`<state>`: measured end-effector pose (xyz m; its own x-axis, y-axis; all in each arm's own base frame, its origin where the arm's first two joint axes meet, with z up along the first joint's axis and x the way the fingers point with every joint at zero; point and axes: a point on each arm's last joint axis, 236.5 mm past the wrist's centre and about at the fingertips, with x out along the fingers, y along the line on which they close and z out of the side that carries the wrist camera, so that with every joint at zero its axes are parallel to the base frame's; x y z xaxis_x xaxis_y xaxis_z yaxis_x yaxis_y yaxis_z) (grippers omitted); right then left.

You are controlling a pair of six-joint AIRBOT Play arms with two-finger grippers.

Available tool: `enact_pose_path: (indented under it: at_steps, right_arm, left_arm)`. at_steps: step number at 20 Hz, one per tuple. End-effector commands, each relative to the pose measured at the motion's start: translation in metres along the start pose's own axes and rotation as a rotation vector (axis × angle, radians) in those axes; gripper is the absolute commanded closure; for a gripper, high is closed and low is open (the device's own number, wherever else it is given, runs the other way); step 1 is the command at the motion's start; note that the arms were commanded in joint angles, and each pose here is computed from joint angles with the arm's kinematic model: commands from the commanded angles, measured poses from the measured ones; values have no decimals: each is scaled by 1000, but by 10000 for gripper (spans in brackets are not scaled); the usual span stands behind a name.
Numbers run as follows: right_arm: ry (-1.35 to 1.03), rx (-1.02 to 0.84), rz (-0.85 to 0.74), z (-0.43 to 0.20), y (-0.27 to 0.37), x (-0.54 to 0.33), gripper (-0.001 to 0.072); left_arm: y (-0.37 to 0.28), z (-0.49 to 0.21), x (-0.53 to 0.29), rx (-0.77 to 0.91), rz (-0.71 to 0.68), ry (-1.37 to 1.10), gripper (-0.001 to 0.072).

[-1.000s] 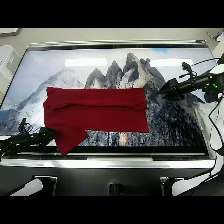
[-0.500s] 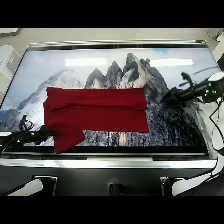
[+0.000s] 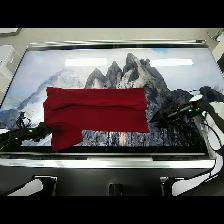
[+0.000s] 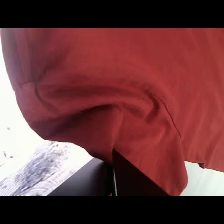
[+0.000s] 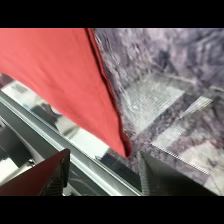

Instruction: Fold the clothes and pants, and hang the long-sleeved shirts on hangers.

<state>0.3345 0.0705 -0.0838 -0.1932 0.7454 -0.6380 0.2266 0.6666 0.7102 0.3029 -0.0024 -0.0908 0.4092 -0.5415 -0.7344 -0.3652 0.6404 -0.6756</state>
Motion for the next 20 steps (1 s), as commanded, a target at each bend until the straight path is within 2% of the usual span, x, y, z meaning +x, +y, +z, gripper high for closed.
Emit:
enact_pose_path:
  at_steps: [1, 13, 14, 20]
  right_arm:
    - [18, -28, -44, -5, -7, 27, 211]
    - [28, -17, -56, -15, -8, 40, 230]
    - [17, -13, -57, -16, -9, 42, 250]
    - [-130, -87, -75, 5, 3, 29, 668]
  left_arm:
    - [-2, -1, 0, -8, -6, 6, 691]
    - [-2, -2, 0, -19, -8, 9, 691]
    - [-2, -2, 0, -19, -8, 9, 691]
    - [-2, -2, 0, -26, -7, 9, 691]
